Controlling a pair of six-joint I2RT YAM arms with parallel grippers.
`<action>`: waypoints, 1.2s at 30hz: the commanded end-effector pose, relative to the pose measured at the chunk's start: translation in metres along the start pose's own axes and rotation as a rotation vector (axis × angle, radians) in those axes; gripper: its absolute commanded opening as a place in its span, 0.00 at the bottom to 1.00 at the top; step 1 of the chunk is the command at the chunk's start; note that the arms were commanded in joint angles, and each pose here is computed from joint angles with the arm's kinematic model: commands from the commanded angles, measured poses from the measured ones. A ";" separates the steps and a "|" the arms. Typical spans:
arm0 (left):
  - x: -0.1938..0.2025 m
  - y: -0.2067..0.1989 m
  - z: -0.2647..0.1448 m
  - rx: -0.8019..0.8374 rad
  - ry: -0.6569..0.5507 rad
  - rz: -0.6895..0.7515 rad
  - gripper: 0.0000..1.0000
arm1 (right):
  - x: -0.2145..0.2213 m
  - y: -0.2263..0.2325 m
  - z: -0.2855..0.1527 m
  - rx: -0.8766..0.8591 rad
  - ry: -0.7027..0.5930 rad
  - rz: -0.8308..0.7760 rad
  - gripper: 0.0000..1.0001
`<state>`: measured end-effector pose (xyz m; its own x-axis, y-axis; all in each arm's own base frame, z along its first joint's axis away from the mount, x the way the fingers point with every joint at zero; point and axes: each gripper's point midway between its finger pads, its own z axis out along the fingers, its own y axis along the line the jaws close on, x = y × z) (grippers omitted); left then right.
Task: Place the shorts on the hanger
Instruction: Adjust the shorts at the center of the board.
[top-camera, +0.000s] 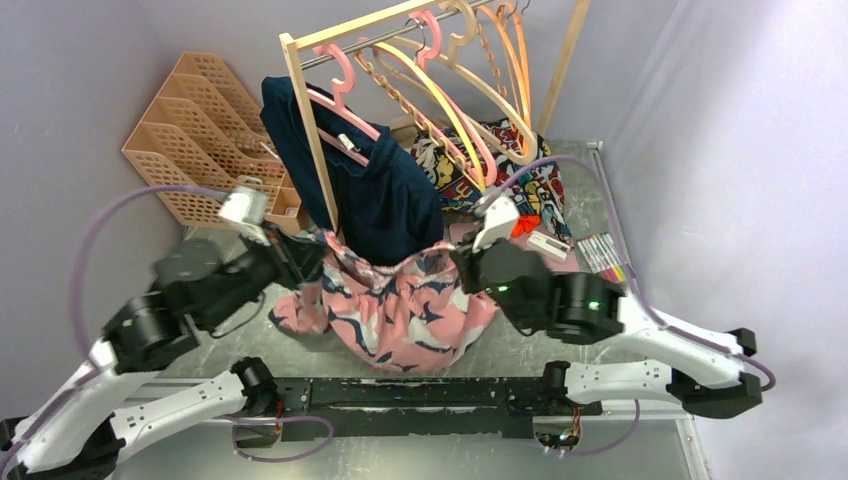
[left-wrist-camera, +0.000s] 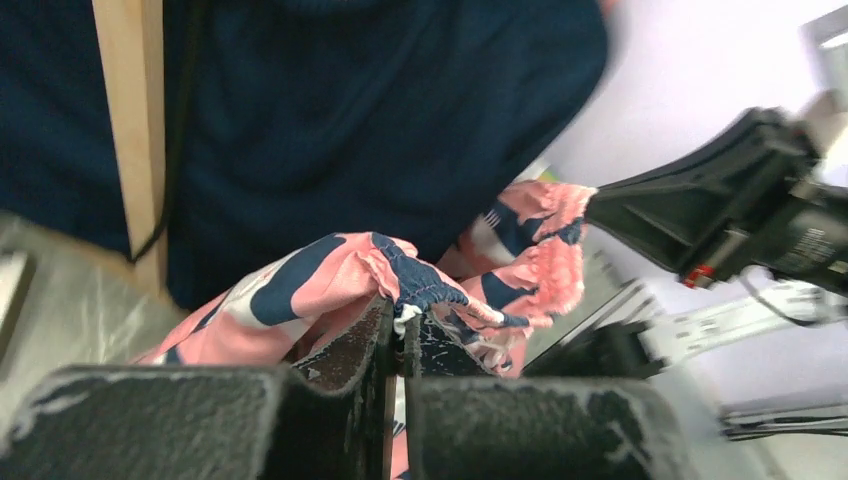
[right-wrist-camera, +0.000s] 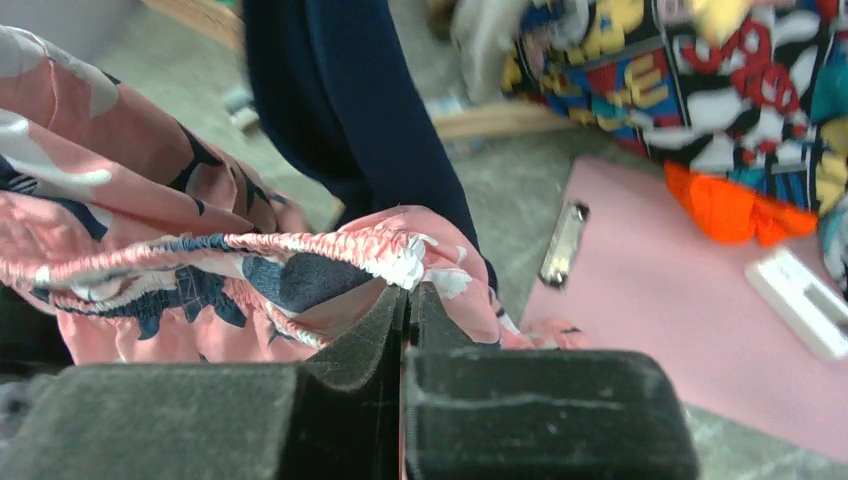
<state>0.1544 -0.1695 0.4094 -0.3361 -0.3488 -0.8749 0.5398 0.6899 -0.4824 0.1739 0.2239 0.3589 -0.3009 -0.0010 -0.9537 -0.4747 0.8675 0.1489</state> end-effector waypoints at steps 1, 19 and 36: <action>0.071 0.053 0.028 -0.211 0.120 -0.033 0.07 | 0.052 -0.015 0.025 0.139 0.054 0.053 0.00; 0.180 0.122 0.078 -0.468 0.283 -0.118 0.07 | 0.172 -0.090 0.079 0.379 0.200 0.305 0.00; 0.278 0.150 0.064 -0.490 0.458 -0.228 0.27 | 0.252 -0.077 0.066 0.273 0.374 0.411 0.32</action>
<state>0.1867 -0.1947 0.0733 -0.7652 -0.2619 -0.5881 0.0194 0.9037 -0.4277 0.1896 0.1840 0.0775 -0.7149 0.1941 -0.6718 -0.0284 0.9519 0.3052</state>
